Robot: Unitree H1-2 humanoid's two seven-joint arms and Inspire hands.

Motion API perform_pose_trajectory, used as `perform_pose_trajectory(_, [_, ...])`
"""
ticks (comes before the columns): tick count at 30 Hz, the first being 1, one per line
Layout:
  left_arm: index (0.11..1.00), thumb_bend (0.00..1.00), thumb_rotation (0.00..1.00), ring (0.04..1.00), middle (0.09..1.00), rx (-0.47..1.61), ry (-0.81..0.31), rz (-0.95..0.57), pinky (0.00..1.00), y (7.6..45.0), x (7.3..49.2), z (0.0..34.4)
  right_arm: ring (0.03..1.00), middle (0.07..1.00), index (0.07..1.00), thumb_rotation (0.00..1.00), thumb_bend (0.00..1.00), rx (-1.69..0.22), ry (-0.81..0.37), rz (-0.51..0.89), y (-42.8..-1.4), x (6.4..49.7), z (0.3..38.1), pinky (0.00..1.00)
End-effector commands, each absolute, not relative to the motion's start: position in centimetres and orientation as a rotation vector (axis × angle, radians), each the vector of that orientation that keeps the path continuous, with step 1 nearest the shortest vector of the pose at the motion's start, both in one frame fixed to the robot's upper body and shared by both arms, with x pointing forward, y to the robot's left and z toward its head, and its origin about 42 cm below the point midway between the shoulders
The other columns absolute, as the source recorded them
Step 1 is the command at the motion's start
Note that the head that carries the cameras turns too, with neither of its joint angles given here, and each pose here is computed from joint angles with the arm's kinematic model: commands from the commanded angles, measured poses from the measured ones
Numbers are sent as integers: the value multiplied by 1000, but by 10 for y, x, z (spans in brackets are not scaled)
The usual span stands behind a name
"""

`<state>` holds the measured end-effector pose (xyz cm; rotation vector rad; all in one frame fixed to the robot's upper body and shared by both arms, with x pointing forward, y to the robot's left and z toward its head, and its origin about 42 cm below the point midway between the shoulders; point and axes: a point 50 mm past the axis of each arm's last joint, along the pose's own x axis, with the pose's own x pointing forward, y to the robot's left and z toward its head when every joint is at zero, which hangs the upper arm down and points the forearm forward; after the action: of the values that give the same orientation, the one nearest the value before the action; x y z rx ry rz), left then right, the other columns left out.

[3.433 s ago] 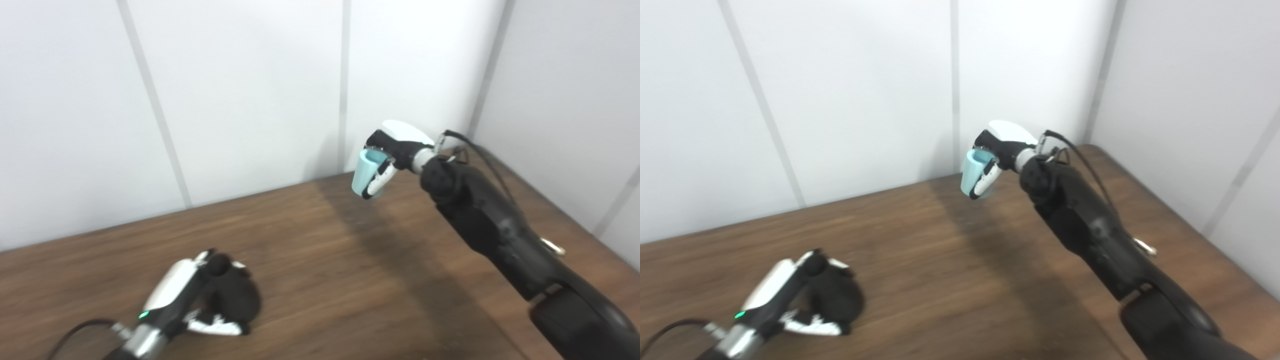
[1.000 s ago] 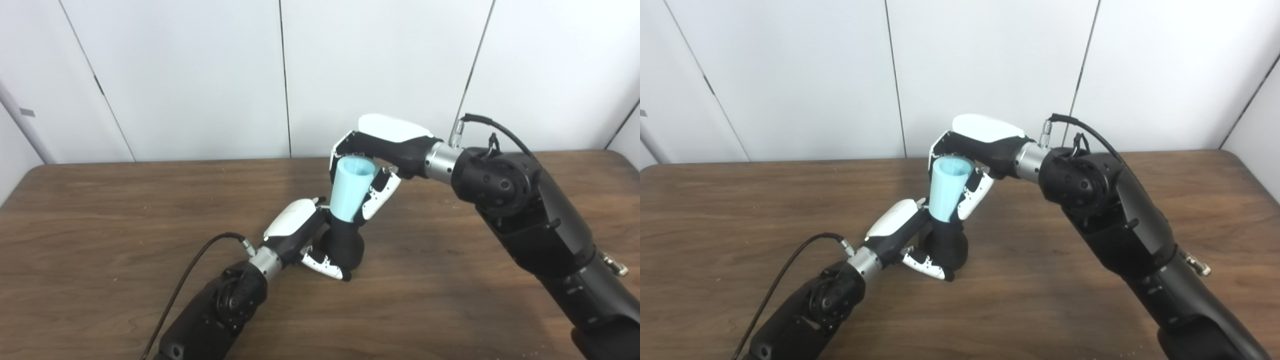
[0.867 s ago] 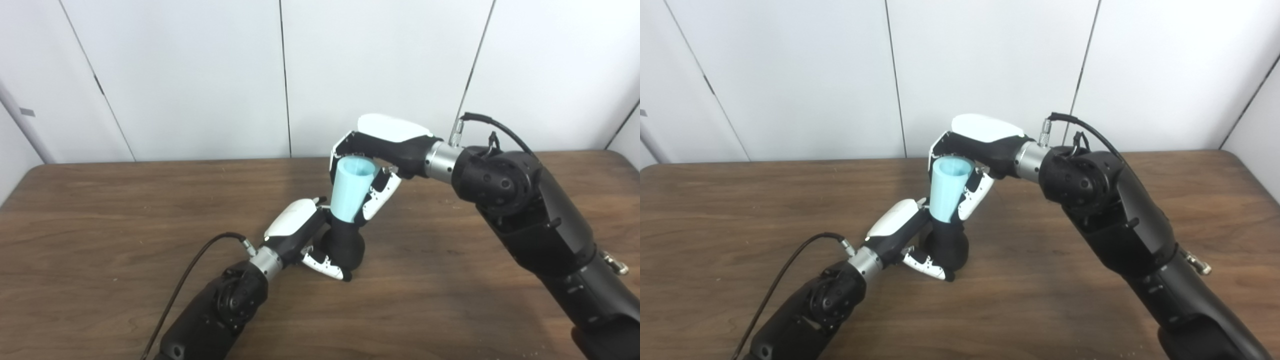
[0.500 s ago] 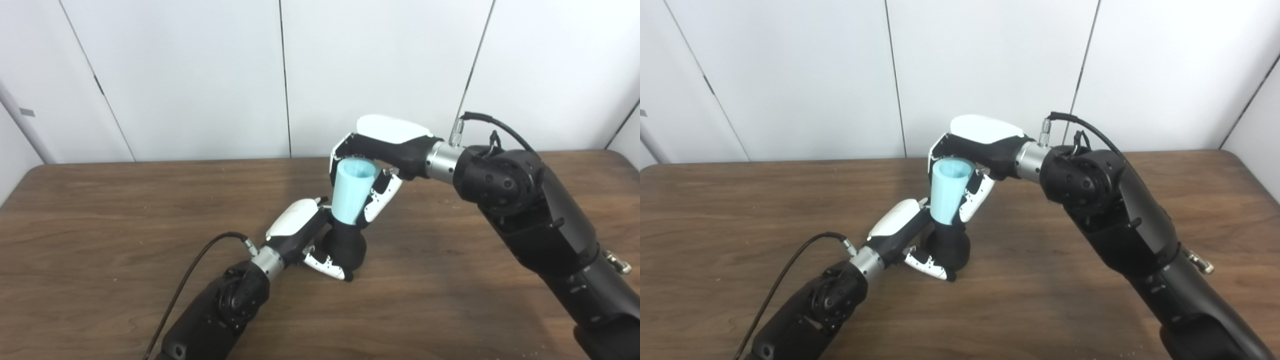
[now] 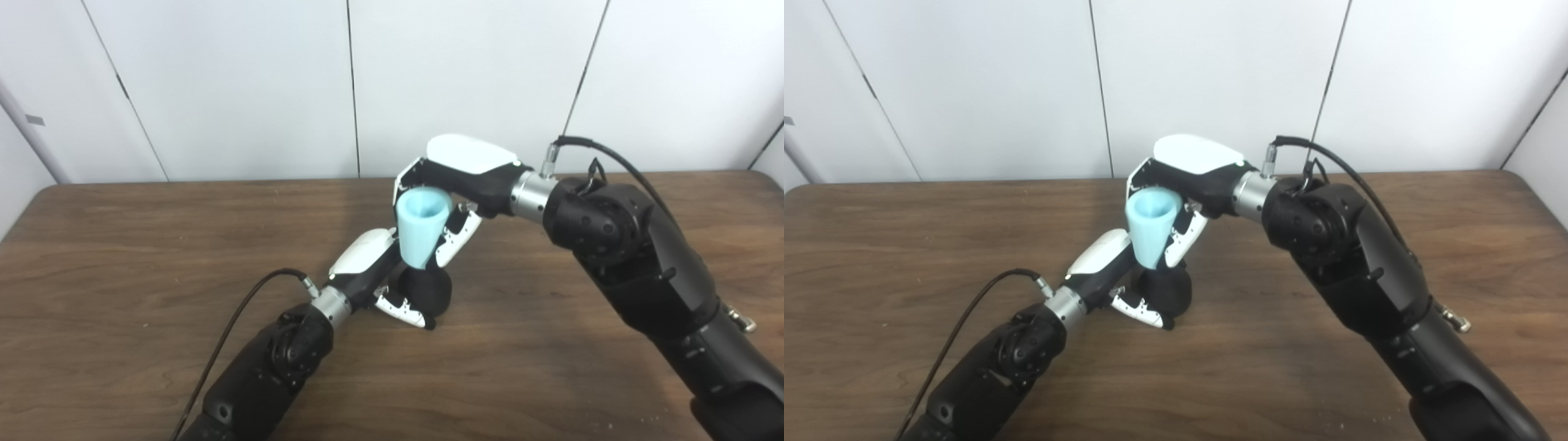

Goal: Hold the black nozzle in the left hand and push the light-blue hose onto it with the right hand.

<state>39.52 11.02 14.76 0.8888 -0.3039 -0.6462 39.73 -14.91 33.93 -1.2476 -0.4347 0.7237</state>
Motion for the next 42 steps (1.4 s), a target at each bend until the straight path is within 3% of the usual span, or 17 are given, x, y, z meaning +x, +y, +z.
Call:
perform_pose_trajectory(1, [494,526,0,620,469,944,-90,-798,1000,106,372,102,415,481,518,0,516,-1260,-500,766,-143,395,341,357])
perform_pose_trajectory(8, [494,526,0,620,469,945,-83,-795,1000,106,371,103,404,468,528,0,513,-1397,-618,793,-147,396,323,353])
perform_pose_trajectory(14, [493,526,0,620,471,943,-77,-793,1000,106,371,103,375,445,532,0,511,-1503,-697,785,-154,394,320,292])
perform_pose_trajectory(24, [490,526,0,623,478,939,-69,-791,1000,115,371,102,412,467,525,0,515,-1472,-648,767,-168,393,317,370])
perform_pose_trajectory(42, [488,526,0,631,483,945,-69,-787,1000,119,371,106,400,469,533,0,513,-1373,-507,676,-177,386,301,346])
